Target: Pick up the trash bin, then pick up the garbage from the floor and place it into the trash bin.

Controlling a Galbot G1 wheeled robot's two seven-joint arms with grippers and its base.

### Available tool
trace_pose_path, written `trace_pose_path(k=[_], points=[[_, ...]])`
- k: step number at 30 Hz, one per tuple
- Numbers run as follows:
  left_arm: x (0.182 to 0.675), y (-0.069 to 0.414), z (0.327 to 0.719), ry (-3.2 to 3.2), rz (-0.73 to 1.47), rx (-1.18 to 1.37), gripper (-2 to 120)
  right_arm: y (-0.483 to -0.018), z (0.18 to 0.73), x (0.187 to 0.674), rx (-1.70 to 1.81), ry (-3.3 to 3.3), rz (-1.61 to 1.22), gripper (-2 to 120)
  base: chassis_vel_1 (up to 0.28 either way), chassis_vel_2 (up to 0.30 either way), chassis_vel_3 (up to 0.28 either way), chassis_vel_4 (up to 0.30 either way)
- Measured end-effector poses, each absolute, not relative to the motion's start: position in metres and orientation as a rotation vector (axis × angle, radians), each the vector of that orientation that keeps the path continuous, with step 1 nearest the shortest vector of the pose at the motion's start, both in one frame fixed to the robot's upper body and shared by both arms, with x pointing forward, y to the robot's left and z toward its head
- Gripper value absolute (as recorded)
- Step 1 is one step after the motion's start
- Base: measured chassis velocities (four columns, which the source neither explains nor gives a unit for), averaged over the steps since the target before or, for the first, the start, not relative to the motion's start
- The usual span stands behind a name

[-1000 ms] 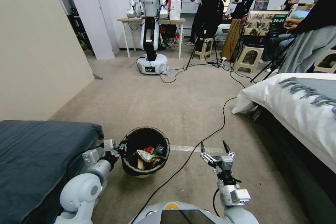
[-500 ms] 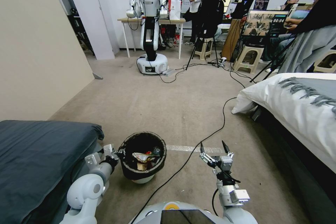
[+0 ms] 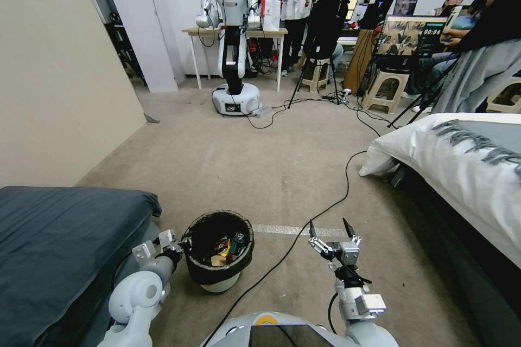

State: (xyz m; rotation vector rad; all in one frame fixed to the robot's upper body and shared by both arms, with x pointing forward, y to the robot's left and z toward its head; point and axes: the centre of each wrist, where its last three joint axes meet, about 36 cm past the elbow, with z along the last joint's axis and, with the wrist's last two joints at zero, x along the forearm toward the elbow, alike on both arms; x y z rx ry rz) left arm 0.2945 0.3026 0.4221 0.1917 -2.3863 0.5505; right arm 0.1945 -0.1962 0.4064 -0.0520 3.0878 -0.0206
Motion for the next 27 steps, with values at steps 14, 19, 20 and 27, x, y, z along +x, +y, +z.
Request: trace_pose_path(k=[14,19,20,27], points=[[0.2946,0.3069,0.4138,-2.366,0.543,0.205,7,-0.1943,0.4064,0.1945,-0.061,3.090,-0.015,100,0.000,0.000,0.000,0.000],[0.2945,0.3070,0.4135,-2.363,0.541,0.201,23,-0.1942,0.4064,0.1945,-0.060,3.091,-0.014,100,0.000,0.000,0.000,0.000],[0.2947,0.3071,0.4137,-2.364,0.541,0.200,27,-0.1943,0.4063,0.1942,-0.060,3.092,-0.014,100,0.000,0.000,0.000,0.000],[0.2944,0.3061,0.4179,-2.376,0.537,0.192,53,-0.1942,0.4062,0.1940,-0.060,3.094,-0.012,100,0.000,0.000,0.000,0.000]])
